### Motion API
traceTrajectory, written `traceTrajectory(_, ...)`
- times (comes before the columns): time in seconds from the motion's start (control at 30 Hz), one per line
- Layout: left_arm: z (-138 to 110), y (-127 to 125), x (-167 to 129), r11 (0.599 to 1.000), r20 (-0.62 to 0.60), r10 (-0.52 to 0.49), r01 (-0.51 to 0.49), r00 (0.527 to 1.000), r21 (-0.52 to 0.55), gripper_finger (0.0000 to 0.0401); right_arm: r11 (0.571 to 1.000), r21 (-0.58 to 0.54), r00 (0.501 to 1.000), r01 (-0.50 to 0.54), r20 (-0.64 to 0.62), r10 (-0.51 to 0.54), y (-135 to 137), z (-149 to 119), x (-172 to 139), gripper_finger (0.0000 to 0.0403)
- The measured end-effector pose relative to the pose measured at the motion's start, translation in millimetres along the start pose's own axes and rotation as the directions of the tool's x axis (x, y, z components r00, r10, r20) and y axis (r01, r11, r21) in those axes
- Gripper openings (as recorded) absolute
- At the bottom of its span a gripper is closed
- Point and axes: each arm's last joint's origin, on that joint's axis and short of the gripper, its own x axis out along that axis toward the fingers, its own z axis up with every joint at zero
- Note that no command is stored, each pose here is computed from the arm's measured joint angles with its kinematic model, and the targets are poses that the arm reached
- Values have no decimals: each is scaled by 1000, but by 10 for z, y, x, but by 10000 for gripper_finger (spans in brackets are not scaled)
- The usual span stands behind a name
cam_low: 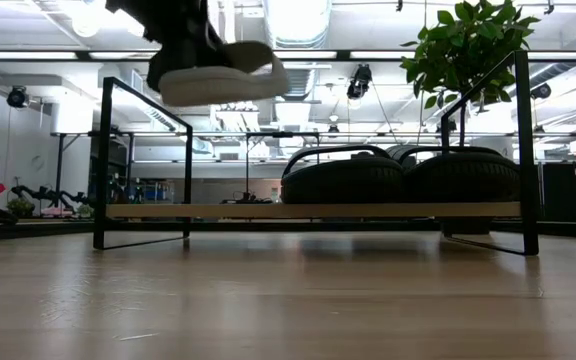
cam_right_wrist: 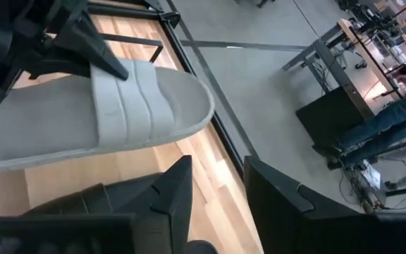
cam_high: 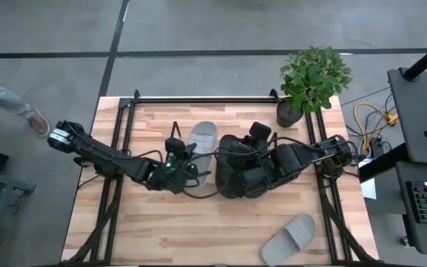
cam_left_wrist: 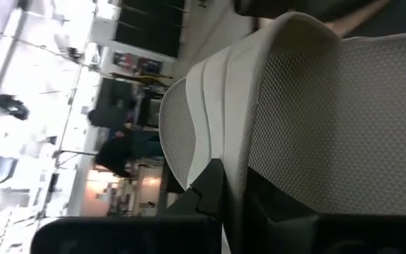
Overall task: Pick and place slides into the shelf
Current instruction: Put the left gray slides on the shelf
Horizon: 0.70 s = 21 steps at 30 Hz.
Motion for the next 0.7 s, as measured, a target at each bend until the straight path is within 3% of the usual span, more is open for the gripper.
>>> traceTrajectory(0.17, -65, -65, 42, 988, -27, -139, 137, 990, -66, 0, 1000, -18, 1000, 6, -12, -6, 34, -26, 31, 113)
traceTrajectory(0.37, -66, -48, 77, 982, -105, -152, 139, 983, -129, 0, 1000, -22, 1000, 10, -17, -10, 55, -41, 50, 113)
traceTrajectory(0.6, -179, -257, 171, 986, -206, -164, 166, 965, -5, 0, 1000, -16, 1000, 20, -12, -20, 55, -39, 52, 109)
traceTrajectory(0.7, -193, -339, 200, 985, -229, -171, 175, 958, -3, 0, 1000, -16, 1000, 20, -12, -21, 56, -40, 52, 110)
